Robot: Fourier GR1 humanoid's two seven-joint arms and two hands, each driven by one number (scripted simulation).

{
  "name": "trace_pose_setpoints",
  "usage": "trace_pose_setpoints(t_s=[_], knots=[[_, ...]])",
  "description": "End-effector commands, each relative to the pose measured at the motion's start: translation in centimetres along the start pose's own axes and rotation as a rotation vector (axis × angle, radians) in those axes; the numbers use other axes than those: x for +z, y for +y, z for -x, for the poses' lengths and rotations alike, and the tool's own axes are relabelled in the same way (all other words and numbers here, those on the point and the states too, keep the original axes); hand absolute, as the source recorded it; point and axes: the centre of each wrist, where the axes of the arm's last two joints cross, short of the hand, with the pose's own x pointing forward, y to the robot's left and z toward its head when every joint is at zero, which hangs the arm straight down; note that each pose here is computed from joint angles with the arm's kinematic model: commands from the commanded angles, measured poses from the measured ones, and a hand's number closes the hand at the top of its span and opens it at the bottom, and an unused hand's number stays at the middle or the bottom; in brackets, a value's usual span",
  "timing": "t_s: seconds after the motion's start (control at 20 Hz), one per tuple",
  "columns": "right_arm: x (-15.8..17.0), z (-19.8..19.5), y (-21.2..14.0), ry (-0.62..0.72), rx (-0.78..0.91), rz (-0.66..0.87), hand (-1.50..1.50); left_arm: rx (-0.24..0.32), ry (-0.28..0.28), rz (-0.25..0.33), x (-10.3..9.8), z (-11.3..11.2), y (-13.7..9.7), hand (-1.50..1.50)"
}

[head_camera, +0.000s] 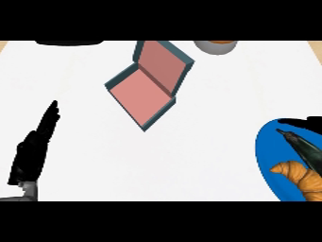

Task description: Pick the eggplant from the plate and place it in the cardboard box

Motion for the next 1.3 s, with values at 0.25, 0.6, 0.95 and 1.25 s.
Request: trace_pose_setpoints(t_s=[0.25, 0.6, 0.95, 1.25], knots=[[-1.3, -0.6, 2.0, 0.001, 0.059, -0.040, -1.50, -0.002, 0.015, -0.010, -0.4, 0.7, 0.2, 0.00], [-2.0, 0.3, 2.6, -0.047, 0.048, -0.011, 1.50, 0.003, 0.016, -0.004, -0.8, -1.3, 1.5, 0.00], [-1.5, -1.0, 1.9, -0.010, 0.132, 0.271, 1.50, -0.011, 0.002, -0.003, 0.8, 0.3, -0.2, 0.00], [-5.3, -10.5, -0.5, 0.089, 0.108, 0.674, 1.50, 0.006, -0.005, 0.000, 0.0, 0.3, -0.3, 0.00]])
